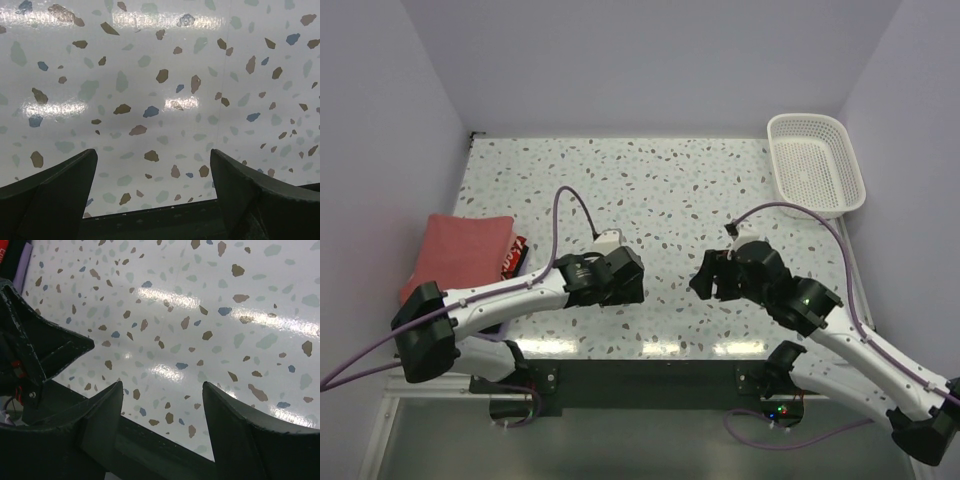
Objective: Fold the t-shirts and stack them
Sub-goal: Reset both grippers
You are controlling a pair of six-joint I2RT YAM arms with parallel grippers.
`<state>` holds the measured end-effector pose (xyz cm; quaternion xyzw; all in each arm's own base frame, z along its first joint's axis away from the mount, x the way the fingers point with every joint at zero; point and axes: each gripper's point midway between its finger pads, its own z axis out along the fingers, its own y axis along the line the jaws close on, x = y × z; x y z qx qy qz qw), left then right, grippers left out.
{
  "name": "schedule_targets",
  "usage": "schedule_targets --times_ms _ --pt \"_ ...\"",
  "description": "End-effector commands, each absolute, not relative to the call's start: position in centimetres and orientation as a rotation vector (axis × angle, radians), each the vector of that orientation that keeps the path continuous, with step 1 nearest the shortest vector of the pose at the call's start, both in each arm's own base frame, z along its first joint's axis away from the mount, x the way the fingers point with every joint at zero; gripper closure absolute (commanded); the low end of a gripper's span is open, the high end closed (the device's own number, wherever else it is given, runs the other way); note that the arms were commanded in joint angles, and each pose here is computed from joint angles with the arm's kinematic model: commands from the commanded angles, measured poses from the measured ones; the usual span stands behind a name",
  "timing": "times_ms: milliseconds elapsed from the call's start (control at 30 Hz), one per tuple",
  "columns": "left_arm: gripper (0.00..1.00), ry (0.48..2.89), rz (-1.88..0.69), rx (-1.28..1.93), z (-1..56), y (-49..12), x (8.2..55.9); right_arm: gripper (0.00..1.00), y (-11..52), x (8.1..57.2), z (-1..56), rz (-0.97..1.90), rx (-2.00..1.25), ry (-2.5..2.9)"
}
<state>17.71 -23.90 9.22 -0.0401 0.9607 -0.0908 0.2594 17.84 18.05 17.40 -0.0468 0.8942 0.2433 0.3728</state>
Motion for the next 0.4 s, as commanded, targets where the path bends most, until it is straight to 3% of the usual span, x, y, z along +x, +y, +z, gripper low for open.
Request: schedule_targets --times_ms 0,367 --pt "0.0 2.531 -0.403 -0.092 10.9 -26.16 18.75 0.32 17.25 18.42 17.5 0.552 -0.114 2.279" --pt "0.0 2.503 -0.383 -0.061 11.9 -25.54 19.03 0.33 17.32 19.41 17.34 0.511 -0.096 2.272"
